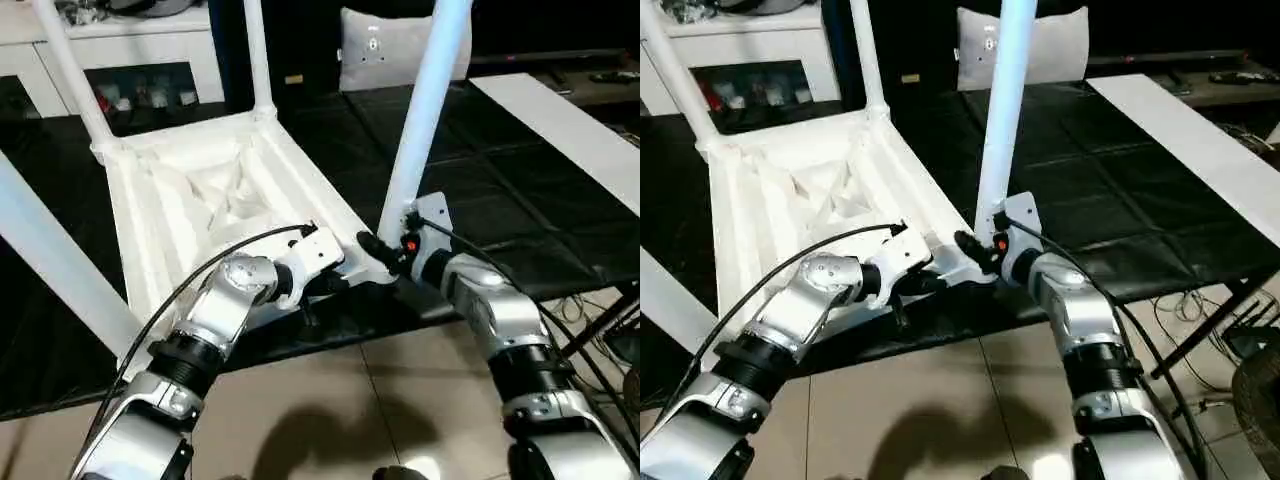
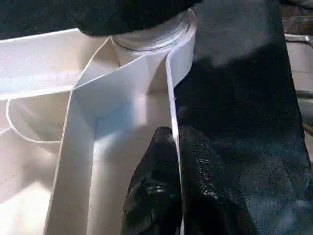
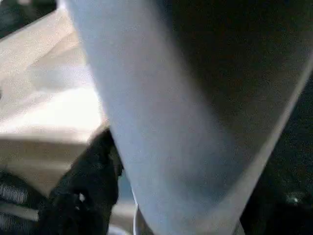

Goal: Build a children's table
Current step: Rotate leg to tighten

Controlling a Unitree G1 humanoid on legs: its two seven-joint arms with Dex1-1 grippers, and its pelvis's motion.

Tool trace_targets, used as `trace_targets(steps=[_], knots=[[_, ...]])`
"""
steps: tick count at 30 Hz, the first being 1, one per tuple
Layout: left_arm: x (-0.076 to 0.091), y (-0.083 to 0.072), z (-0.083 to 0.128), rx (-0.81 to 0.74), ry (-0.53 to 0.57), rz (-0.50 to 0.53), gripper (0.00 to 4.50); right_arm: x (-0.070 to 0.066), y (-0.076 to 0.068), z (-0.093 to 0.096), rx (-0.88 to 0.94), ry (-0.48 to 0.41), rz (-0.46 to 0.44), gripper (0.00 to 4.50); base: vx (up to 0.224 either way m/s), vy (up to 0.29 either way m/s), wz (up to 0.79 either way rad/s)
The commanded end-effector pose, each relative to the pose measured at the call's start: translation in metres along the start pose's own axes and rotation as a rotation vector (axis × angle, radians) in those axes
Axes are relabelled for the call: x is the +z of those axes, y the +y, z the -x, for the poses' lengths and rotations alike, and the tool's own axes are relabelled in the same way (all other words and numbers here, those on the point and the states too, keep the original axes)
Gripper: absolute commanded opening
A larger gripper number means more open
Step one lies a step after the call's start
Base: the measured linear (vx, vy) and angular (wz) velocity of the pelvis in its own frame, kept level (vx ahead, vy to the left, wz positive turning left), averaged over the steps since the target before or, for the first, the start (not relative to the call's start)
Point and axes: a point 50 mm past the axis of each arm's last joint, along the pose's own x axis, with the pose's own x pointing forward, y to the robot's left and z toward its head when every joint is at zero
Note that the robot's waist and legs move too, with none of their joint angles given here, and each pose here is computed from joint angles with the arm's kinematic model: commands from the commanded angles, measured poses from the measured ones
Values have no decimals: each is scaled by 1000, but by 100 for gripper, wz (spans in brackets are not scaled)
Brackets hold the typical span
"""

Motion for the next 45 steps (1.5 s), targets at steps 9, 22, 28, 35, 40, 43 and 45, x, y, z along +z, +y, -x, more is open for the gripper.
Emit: trace_targets(steps=[9, 22, 28, 35, 40, 43, 45], knots=[[-12, 0, 11, -170, 33, -146, 0, 2, -2, 36, 278, 15, 107, 425, 0, 0, 0], [-22, -12, 30, -521, 71, -328, 0, 6, -2, 63, 566, 119, 176, 379, 0, 0, 0], [-21, -14, 34, -568, 71, -355, 0, 2, 3, 64, 640, 156, 149, 334, 0, 0, 0], [-21, -16, 35, -589, 65, -371, 0, 0, 7, 64, 698, 169, 118, 286, 0, 0, 0], [-21, -16, 35, -590, 64, -374, 0, 0, 8, 65, 716, 172, 106, 243, 0, 0, 0], [-21, -16, 35, -587, 62, -370, 0, -1, 9, 66, 726, 172, 97, 224, 0, 0, 0], [-20, -16, 35, -588, 60, -365, 0, -1, 10, 66, 729, 171, 93, 219, 0, 0, 0]])
